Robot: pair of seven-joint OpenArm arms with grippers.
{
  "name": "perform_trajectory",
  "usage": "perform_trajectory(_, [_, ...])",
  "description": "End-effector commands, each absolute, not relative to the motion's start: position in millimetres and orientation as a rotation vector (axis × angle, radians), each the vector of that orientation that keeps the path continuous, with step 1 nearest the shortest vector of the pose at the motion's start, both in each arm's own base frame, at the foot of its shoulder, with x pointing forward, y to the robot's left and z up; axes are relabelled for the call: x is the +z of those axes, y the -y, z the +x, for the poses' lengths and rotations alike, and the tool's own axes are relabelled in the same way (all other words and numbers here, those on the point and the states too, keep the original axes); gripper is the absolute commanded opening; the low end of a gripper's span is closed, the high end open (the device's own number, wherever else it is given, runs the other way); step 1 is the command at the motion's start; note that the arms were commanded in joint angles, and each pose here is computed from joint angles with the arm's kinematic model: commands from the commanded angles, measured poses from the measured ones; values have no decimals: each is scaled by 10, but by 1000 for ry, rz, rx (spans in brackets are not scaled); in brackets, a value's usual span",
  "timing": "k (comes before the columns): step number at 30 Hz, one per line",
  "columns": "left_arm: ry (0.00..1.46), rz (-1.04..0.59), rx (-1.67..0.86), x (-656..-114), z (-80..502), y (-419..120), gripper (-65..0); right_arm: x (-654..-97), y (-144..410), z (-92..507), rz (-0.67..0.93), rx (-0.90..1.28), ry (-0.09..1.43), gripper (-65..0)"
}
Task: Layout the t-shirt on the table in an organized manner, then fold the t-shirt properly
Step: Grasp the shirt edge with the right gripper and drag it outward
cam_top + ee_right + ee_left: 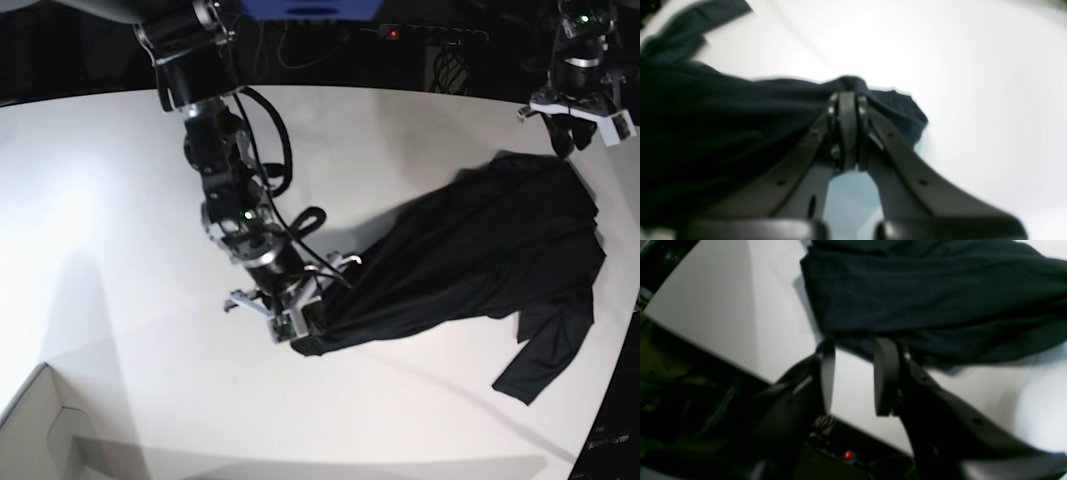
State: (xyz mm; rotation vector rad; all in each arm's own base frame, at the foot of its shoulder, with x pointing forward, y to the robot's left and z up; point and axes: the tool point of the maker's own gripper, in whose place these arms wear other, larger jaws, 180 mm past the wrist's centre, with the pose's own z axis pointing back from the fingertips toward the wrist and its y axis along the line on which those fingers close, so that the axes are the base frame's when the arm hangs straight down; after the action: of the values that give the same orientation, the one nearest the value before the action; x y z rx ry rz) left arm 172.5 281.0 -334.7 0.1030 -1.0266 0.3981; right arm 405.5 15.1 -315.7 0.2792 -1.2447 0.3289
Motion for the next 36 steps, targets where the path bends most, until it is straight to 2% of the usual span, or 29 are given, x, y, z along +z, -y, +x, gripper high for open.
perform_trajectory(1, [1064,118,384,-3236,1754,-2842,-455,-2951,-122,4043,284,319,1308,-650])
perform_trajectory(9, [1100,114,381,-3152,1828,-2832,-455,-3174,229,3347,227,353,1241,-650])
perform_trajectory(18, [1170,183,423,-2934,1895,-3100,-452,-3479,833,3159,112,274,1157,-650])
perform_trajectory(26, [1256,178,449,-2766,2144,-3164,-259,-3524,871,2992,109,268,1135,-650])
perform_trajectory(33, [1260,111,422,-2808,2294,-2939,-251,-2874,923,3051,86,262,1298,-650])
perform_trajectory(36, [1226,70,411,-2953,2321,-2805,-251,-2793,1070,3101,52,221,1322,-650])
